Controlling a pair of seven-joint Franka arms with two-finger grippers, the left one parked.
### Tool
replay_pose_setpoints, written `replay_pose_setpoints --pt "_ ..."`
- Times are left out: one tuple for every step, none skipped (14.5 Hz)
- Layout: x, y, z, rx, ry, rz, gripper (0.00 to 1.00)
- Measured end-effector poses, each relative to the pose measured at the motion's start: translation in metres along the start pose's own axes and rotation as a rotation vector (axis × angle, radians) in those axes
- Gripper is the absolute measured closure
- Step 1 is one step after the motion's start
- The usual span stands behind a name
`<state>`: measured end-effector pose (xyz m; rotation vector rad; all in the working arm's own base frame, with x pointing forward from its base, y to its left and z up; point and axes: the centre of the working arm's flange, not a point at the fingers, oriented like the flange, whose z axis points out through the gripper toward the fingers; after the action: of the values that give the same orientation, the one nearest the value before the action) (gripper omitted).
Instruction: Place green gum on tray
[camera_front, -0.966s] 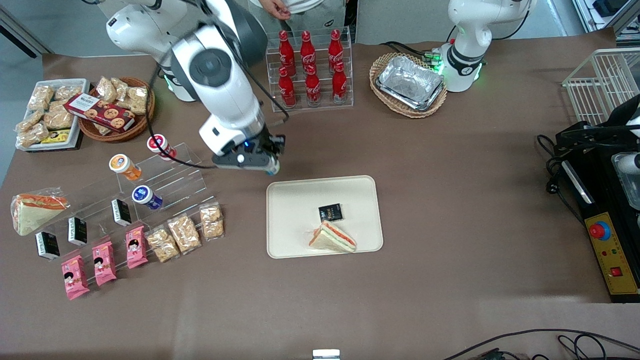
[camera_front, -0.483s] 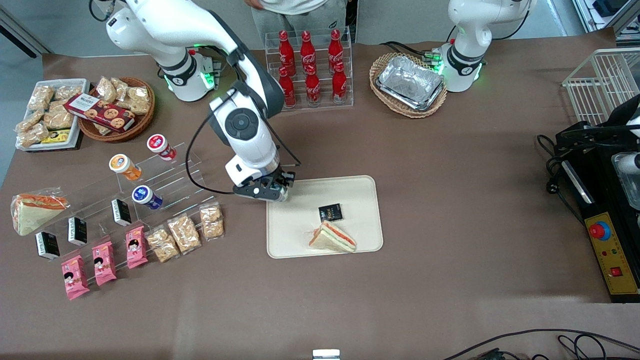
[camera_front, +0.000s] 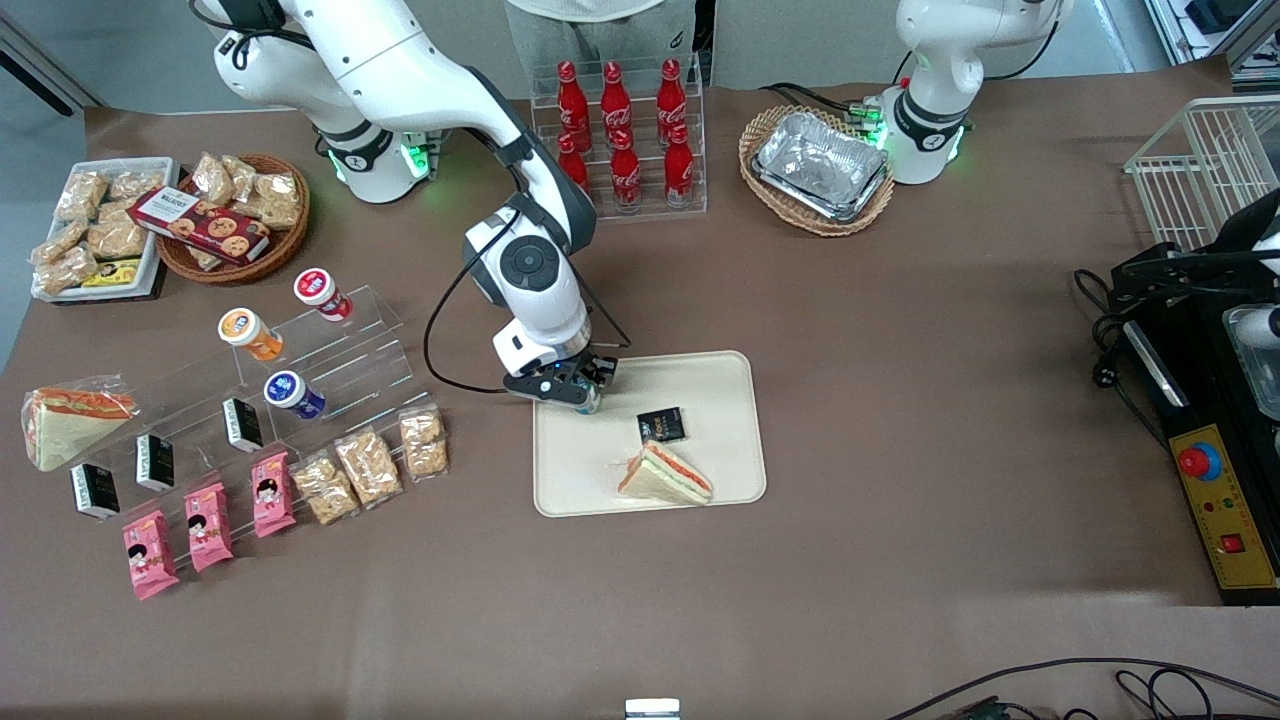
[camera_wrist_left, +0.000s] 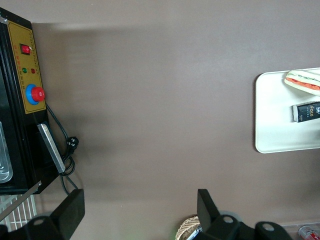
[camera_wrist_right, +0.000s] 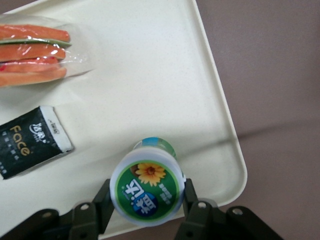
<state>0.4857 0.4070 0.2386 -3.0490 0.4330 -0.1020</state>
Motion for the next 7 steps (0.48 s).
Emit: replay_pose_setpoints --pt "-0.0007 -0.0006 0.0 0.001 0.001 0.0 0.41" --pt "-0.0005 -0.0006 0.0 0.001 0.001 0.001 0.4" --pt "-0.0007 -0.0005 0.0009 0.001 0.001 0.001 0.37" --pt "-0.0009 -0.0001 0.0029 -0.002 0.0 0.001 0.37" --pt "-0.0012 0.0002 0.0049 -0.004 -0.001 0.001 0.3" --pt "-0.0012 0.0004 0.006 -0.004 -0.001 0.001 0.2" --pt "-0.0008 0.0004 0.0059 -0.004 0.0 0.001 0.12"
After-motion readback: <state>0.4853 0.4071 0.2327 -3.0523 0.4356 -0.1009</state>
